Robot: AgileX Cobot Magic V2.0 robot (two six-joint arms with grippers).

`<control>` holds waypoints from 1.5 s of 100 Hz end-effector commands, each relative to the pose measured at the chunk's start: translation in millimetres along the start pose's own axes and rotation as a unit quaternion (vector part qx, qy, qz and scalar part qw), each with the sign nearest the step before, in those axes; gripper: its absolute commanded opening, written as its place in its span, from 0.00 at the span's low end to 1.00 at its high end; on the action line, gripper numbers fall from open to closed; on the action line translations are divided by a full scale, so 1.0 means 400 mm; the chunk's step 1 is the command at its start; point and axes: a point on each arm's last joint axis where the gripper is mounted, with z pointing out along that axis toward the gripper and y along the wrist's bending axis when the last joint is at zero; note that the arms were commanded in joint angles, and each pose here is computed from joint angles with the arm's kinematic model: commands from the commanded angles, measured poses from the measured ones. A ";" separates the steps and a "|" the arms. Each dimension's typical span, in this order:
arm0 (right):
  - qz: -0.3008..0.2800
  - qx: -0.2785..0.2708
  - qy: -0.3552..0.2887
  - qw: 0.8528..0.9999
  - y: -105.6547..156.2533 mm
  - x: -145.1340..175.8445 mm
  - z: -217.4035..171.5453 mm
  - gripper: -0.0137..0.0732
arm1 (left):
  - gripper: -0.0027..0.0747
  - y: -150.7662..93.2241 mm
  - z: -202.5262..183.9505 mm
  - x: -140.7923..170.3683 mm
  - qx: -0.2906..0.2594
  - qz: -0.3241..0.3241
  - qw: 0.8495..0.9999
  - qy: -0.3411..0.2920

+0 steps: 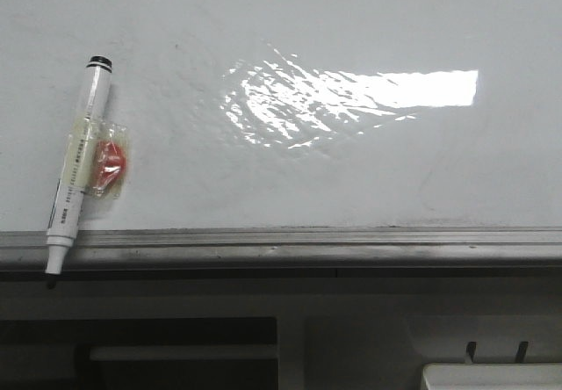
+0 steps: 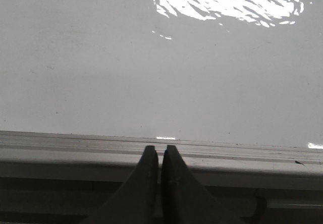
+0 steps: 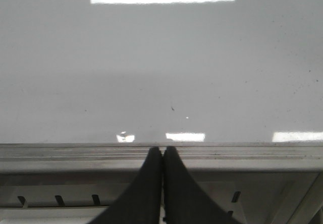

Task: Write number 9 on whiteboard

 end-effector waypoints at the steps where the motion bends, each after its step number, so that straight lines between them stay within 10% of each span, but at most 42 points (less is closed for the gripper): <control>1: -0.002 0.003 -0.002 1.000 0.000 0.016 0.004 0.08 | 0.01 0.003 0.007 0.021 0.002 -0.008 1.000 -0.013; 121: -0.003 0.004 -0.004 1.000 0.000 0.015 0.004 0.08 | 0.01 0.004 0.004 -0.005 -0.004 0.037 0.997 -0.072; 150: 0.023 -0.003 -0.122 0.992 0.001 -0.038 -0.003 0.08 | 0.01 0.002 0.002 -0.021 -0.001 0.041 0.993 -0.107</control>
